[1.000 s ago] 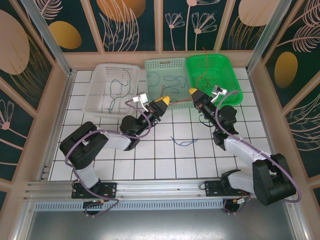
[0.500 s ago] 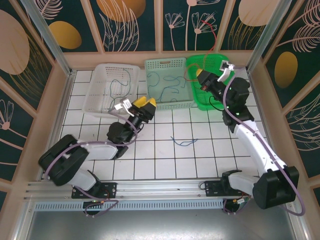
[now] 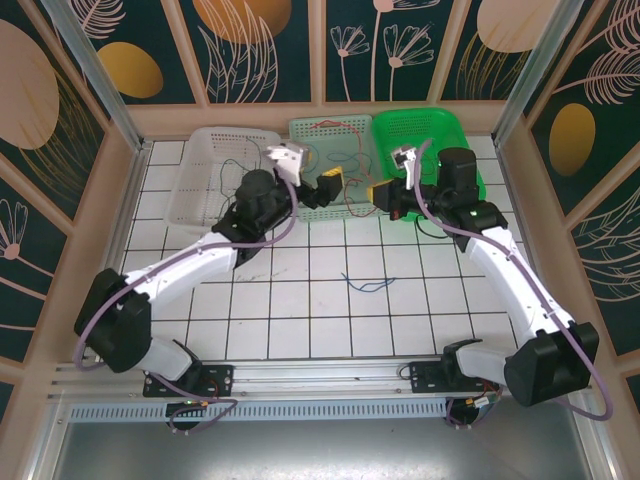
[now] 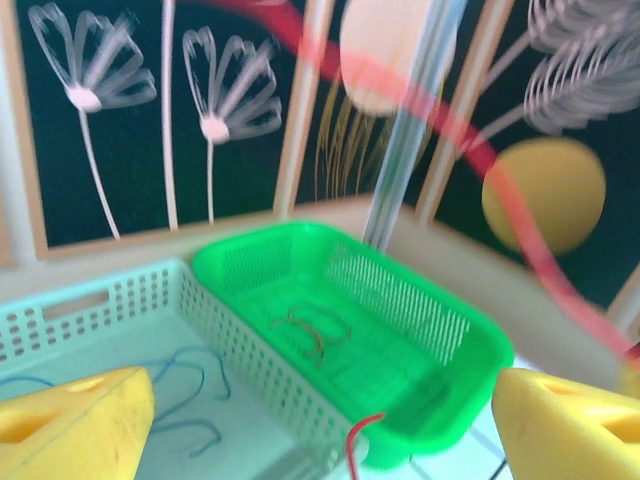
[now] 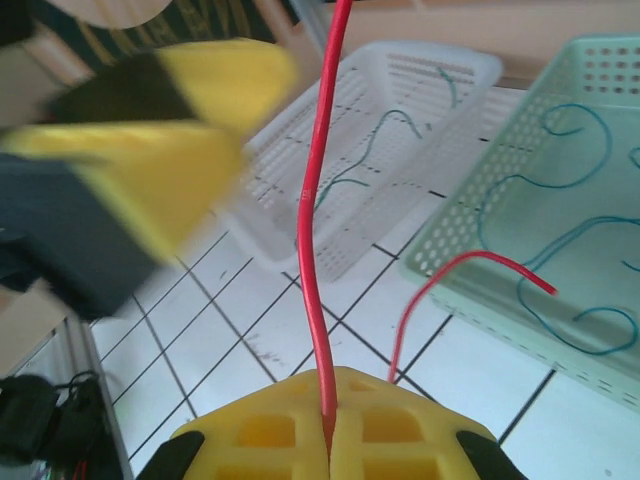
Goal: Untangle the cables
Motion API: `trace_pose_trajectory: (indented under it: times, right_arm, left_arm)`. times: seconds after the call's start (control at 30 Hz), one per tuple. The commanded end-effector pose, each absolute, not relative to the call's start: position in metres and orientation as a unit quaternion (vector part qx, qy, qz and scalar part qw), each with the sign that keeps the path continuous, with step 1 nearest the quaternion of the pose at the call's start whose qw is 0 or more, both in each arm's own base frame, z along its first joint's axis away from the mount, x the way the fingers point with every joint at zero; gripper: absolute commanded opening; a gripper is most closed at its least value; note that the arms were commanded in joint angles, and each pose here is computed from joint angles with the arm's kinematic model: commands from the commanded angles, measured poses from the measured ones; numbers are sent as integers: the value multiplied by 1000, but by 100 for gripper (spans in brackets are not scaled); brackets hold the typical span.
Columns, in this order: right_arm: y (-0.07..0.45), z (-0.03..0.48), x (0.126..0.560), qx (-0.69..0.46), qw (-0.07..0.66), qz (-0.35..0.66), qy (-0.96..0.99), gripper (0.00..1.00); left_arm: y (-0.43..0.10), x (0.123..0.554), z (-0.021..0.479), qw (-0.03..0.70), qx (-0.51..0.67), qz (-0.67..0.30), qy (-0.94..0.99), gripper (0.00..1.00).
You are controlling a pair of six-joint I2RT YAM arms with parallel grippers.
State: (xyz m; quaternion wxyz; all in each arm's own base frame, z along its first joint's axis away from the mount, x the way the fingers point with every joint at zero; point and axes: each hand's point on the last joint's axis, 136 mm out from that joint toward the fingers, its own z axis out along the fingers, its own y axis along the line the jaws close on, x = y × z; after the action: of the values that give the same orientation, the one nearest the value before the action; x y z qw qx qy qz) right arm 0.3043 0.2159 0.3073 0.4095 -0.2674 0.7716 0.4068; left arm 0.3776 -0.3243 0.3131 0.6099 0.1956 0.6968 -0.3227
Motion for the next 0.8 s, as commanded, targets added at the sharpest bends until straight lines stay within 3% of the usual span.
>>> trace_pose_trajectory:
  times: [0.0,0.37,0.43,0.53,0.57,0.6,0.67,0.77]
  right_arm:
    - [223,325,287,-321,412,414,745,0]
    - [232,337,274,-345,411,433,724,0]
    - [233,340,273,-348,415,435,719,0]
    - [231,343,273,-344,424,433,717,0]
    - [231,345,273,-345,427,433,715,0]
    - [231,344,273,-344,427,433,715,0]
    - [230,344,274,-342,427,431,717,0]
    - [228,340,278,-336,425,426,724,0]
  left_arm:
    - [-338,378,271,549,278,-286,735,85]
    - [-346,394,258,523,288,-320,736,79]
    - [-349,393,256,516,295,-325,736,70]
    - [-353,389,259,515,296,-344,727,45]
    - [-354,386,261,517,298,-354,720,41]
    - [-354,383,263,517,300,-362,716,41]
    - [-353,381,266,519,293,-370,713,52]
    - [-351,379,270,523,289,-373,710,61]
